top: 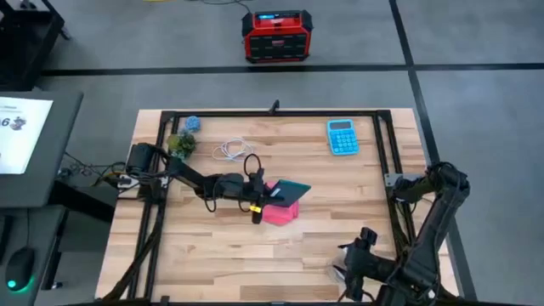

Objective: Apply microfiber cloth
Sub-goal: Spray the back of the cellphone using the spray bottle

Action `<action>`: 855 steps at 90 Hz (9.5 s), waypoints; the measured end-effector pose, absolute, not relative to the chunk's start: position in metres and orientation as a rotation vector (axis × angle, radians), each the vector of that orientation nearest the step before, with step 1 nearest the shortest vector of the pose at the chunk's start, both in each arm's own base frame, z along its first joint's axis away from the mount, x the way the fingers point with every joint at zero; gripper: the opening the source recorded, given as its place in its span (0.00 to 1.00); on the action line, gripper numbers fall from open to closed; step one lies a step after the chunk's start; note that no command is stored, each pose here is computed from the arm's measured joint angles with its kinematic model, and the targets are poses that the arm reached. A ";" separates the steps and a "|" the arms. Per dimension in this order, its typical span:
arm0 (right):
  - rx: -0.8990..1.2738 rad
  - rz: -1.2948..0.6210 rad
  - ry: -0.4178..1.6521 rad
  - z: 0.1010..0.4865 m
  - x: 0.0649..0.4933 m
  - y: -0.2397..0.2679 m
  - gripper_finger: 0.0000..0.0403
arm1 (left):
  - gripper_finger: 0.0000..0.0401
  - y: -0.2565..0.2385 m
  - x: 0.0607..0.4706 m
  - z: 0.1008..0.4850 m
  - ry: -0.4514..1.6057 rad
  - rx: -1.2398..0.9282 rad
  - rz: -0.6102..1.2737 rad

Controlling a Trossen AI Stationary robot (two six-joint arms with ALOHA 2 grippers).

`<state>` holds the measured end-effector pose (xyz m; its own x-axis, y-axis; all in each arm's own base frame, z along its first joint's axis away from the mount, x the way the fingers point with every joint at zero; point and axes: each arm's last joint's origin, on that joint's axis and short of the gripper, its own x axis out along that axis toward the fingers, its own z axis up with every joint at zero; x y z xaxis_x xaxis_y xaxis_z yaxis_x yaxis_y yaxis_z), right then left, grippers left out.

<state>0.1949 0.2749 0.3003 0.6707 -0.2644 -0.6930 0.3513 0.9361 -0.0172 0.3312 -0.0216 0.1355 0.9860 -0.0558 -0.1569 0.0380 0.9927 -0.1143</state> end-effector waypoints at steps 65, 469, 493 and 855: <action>0.151 -0.395 0.437 0.242 0.157 0.284 0.59 | 0.02 -0.022 0.331 0.136 0.159 -0.111 -0.046; 0.080 -0.355 0.404 0.266 0.196 0.261 0.63 | 0.02 -0.026 0.330 0.140 0.149 -0.112 -0.069; 0.131 -0.373 0.517 0.282 0.194 0.255 0.53 | 0.02 -0.027 0.330 0.140 0.149 -0.111 -0.072; 0.316 -0.391 0.315 0.210 0.157 0.260 0.59 | 0.03 -0.034 0.317 0.131 0.140 -0.039 0.211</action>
